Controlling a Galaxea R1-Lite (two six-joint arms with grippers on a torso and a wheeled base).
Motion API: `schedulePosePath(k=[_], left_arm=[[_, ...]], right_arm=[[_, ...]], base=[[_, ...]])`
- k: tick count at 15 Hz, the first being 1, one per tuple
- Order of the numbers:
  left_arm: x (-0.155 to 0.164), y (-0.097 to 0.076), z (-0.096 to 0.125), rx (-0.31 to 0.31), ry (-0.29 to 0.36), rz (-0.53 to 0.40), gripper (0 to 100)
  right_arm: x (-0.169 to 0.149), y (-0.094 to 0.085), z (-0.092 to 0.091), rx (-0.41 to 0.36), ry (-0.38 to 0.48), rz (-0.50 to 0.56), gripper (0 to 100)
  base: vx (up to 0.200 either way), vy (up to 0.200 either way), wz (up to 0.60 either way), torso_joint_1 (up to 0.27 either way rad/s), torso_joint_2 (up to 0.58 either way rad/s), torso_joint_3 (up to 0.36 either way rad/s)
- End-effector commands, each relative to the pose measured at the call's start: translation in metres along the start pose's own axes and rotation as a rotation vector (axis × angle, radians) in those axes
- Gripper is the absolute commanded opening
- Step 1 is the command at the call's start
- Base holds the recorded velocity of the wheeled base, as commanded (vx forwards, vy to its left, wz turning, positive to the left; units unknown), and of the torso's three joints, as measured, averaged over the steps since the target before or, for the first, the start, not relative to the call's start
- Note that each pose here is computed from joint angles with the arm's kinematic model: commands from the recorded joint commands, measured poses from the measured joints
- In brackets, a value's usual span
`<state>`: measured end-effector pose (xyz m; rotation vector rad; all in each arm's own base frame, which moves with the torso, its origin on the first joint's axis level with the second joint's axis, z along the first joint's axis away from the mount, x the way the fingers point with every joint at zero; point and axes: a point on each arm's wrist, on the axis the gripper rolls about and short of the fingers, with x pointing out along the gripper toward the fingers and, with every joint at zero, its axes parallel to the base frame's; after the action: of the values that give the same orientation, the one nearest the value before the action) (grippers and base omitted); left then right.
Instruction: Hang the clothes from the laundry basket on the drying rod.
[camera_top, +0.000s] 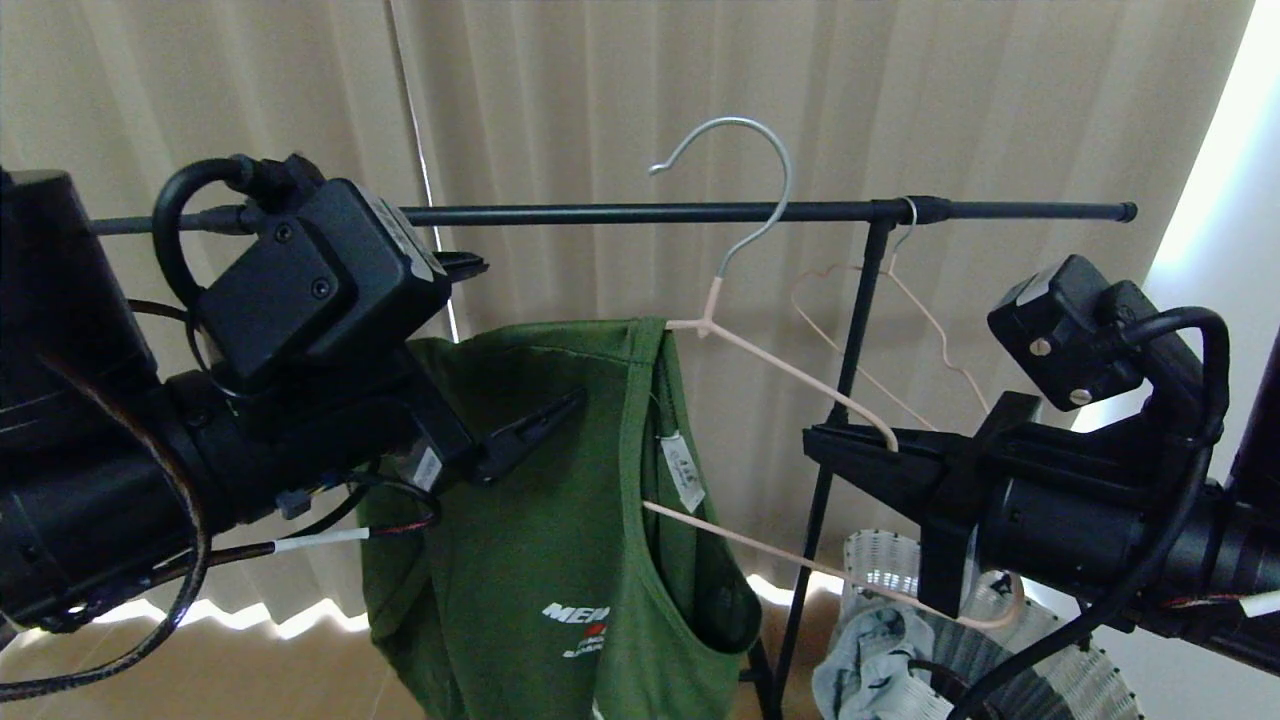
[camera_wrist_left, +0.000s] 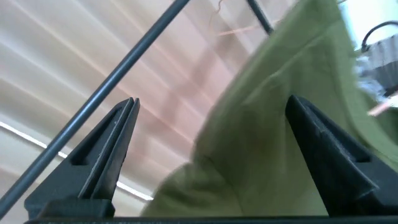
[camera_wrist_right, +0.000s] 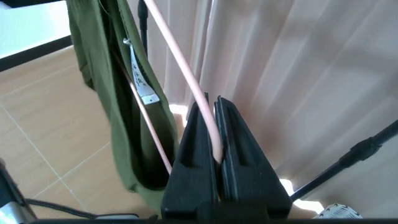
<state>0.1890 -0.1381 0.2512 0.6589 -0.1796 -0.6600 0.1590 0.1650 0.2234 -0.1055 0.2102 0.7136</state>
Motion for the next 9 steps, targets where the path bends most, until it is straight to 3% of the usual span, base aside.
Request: schedulePosePath(k=[1, 4, 5, 9], left_arm=[[0.0061, -0.0008, -0.0048, -0.002, 0.021, -0.006, 100], [0.0056, -0.0012, -0.0052, -0.002, 0.022, -0.007, 100], [0.0056, -0.0012, -0.0052, -0.002, 0.022, -0.007, 0], [0.0055, -0.0017, -0.0059, -0.002, 0.025, -0.007, 0]], right_arm=[[-0.0003, 0.0009, -0.0009, -0.002, 0.002, 0.004, 0], [-0.0011, 0.0051, -0.0007, -0.006, -0.002, 0.024, 0], [-0.0012, 0.0060, -0.0007, -0.006, -0.002, 0.033, 0], [-0.0017, 0.0060, -0.0014, -0.007, -0.001, 0.039, 0]], base=[[0.000, 0.000, 0.00, 0.000, 0.00, 0.000], [0.000, 0.000, 0.00, 0.000, 0.00, 0.000], [0.000, 0.000, 0.00, 0.000, 0.00, 0.000], [0.000, 0.000, 0.00, 0.000, 0.00, 0.000]])
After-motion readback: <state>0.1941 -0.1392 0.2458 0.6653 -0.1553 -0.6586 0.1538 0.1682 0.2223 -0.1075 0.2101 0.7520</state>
